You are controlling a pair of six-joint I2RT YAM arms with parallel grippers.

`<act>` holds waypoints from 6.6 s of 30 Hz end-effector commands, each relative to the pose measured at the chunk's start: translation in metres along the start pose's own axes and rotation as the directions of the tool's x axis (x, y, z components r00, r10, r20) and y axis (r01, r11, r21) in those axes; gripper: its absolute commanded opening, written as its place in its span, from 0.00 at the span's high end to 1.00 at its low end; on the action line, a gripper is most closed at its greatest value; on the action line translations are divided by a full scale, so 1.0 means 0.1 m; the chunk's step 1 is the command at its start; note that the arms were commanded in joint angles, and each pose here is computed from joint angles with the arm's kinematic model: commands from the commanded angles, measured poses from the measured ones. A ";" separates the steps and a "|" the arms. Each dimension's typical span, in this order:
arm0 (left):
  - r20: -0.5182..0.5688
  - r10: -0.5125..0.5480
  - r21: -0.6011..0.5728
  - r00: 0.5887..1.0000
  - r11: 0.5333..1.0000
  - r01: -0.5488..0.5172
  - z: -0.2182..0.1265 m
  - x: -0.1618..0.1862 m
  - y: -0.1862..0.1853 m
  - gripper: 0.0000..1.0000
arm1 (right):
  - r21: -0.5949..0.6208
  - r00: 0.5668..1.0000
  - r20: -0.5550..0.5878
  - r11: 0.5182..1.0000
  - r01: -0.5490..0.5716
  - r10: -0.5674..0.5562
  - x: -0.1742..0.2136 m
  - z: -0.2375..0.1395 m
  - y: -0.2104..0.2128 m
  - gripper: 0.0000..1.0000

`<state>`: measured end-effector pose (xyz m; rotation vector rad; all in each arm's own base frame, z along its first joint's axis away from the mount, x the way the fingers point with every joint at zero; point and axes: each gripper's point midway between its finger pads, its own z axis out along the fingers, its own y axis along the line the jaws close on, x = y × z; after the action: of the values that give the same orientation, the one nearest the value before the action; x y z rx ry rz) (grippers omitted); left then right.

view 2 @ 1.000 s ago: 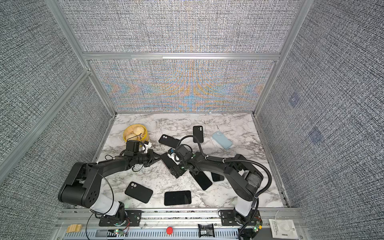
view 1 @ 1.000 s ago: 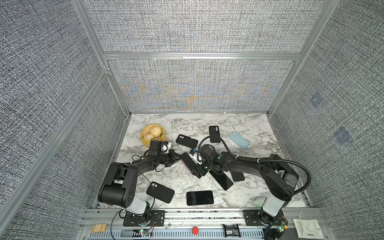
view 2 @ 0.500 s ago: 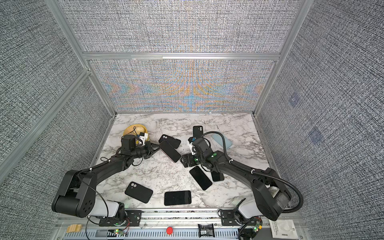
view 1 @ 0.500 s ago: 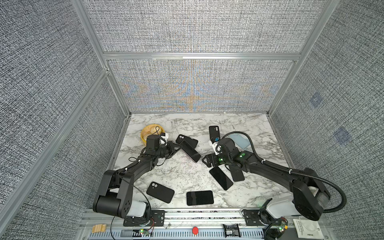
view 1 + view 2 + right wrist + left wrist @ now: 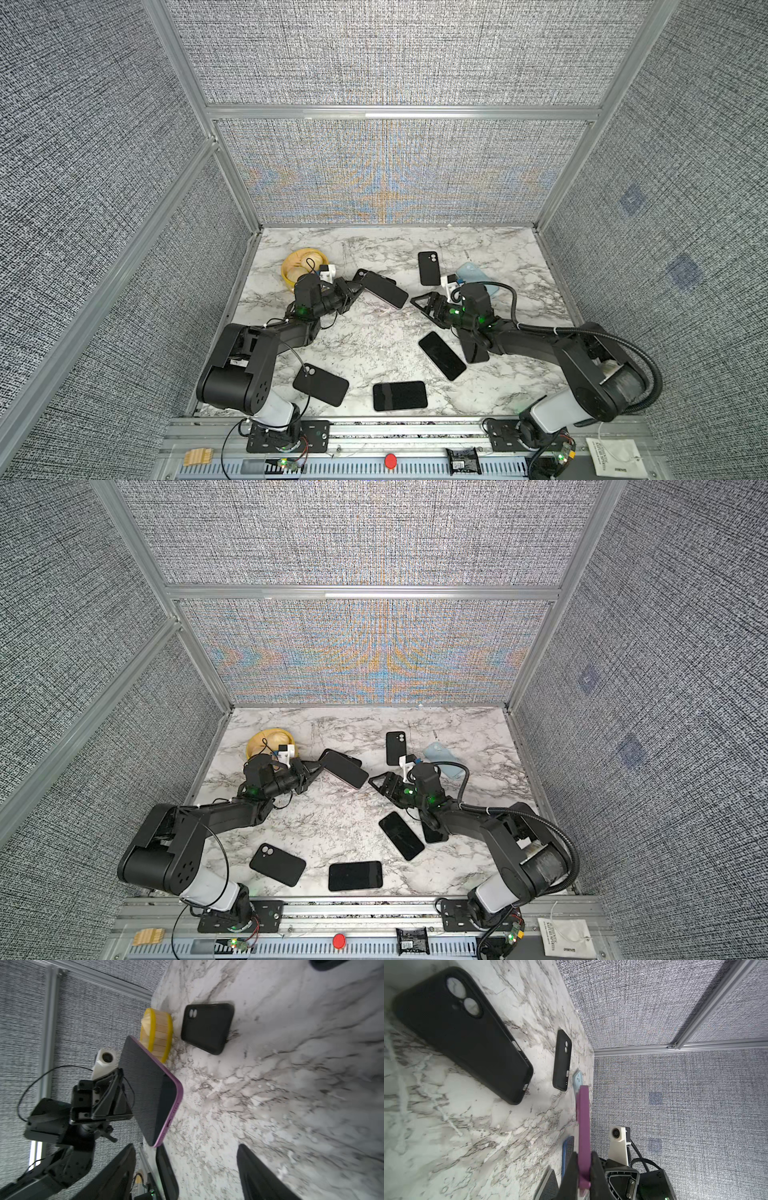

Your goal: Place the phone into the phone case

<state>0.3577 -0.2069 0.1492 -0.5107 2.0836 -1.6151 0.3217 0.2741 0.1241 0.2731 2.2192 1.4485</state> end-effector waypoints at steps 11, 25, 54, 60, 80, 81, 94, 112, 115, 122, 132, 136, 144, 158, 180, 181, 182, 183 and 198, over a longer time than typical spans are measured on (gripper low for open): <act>0.014 0.042 0.092 0.999 0.995 -0.044 0.07 0.04 -0.39 1.00 | -0.285 0.994 -0.020 0.953 -0.105 0.104 -0.16 0.21 0.45 0.45; -0.001 0.007 0.111 1.000 0.994 -0.007 0.10 0.08 -0.29 1.00 | -0.279 0.998 0.008 0.958 -0.063 0.068 -0.20 0.11 0.48 0.77; -0.060 0.255 -0.331 0.965 0.907 -0.260 -0.35 0.18 0.09 0.08 | -0.236 1.000 0.028 0.972 0.008 -0.002 -0.31 -0.11 0.41 1.00; -0.172 0.352 -0.539 0.920 0.749 -0.387 -0.36 -0.08 0.26 0.09 | -0.193 1.000 -0.017 0.981 0.018 -0.022 -0.32 -0.16 0.30 1.00; -0.432 0.289 -0.705 0.854 0.483 -0.520 0.44 -0.91 0.87 0.23 | -0.102 0.949 -0.209 0.970 0.220 -0.237 -0.27 -0.12 0.27 1.00; -0.440 0.279 -0.709 0.853 0.475 -0.521 0.48 -0.94 0.90 0.24 | -0.107 0.948 -0.214 0.970 0.216 -0.235 -0.27 -0.12 0.28 1.00; -0.500 0.336 -0.720 0.798 0.351 -0.599 0.62 -1.23 1.15 0.49 | -0.150 0.965 -0.181 0.975 0.165 -0.191 -0.44 -0.17 0.24 1.00; -0.542 0.328 -0.687 0.774 0.358 -0.632 0.71 -1.13 1.39 0.90 | -0.130 0.962 -0.186 0.976 0.177 -0.199 -0.43 -0.18 0.20 1.00; -0.544 0.324 -0.691 0.774 0.350 -0.633 0.67 -1.11 1.40 0.95 | -0.119 0.962 -0.188 0.977 0.178 -0.198 -0.43 -0.18 0.19 1.00; -0.536 0.325 -0.705 0.779 0.335 -0.625 0.54 -1.07 1.36 1.00 | -0.084 0.957 -0.199 0.977 0.198 -0.212 -0.43 -0.18 0.14 1.00; -0.472 0.296 -0.752 0.831 0.357 -0.554 0.26 -0.85 1.21 1.00 | -0.052 0.960 -0.200 0.981 0.188 -0.195 -0.43 -0.18 0.12 1.00; -0.438 0.263 -0.772 0.860 0.380 -0.509 0.12 -0.68 1.22 1.00 | -0.047 0.958 -0.210 0.981 0.189 -0.194 -0.41 -0.19 0.15 1.00; -0.397 0.247 -0.780 0.884 0.417 -0.467 -0.06 -0.34 1.19 1.00 | -0.032 0.954 -0.234 0.982 0.187 -0.189 -0.32 -0.19 0.18 1.00; -0.363 0.240 -0.777 0.900 0.455 -0.435 -0.07 -0.08 1.22 1.00 | -0.038 0.942 -0.308 0.991 0.129 -0.134 -0.22 -0.15 0.20 1.00; -0.363 0.264 -0.744 0.894 0.496 -0.448 -0.08 0.00 1.05 0.72 | 0.001 0.924 -0.361 0.991 0.134 -0.125 -0.14 -0.10 0.13 1.00; -0.362 0.265 -0.739 0.894 0.504 -0.448 -0.08 0.01 1.04 0.71 | 0.002 0.924 -0.361 0.991 0.136 -0.126 -0.14 -0.09 0.13 1.00; -0.360 0.266 -0.736 0.894 0.508 -0.448 -0.08 0.02 1.02 0.70 | 0.003 0.924 -0.361 0.991 0.137 -0.127 -0.14 -0.09 0.12 1.00; -0.362 0.269 -0.732 0.892 0.510 -0.451 -0.09 0.02 1.01 0.69 | 0.006 0.923 -0.365 0.991 0.134 -0.123 -0.14 -0.09 0.10 1.00; -0.328 0.193 -0.646 0.925 0.668 -0.369 -0.07 -0.01 0.88 0.61 | -0.044 0.896 -0.435 0.996 0.082 -0.093 -0.21 0.20 0.21 1.00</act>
<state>0.3477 -0.1696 0.0577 -0.2011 2.8108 -0.5408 0.3532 0.2838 0.1362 -0.1526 2.5235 1.5331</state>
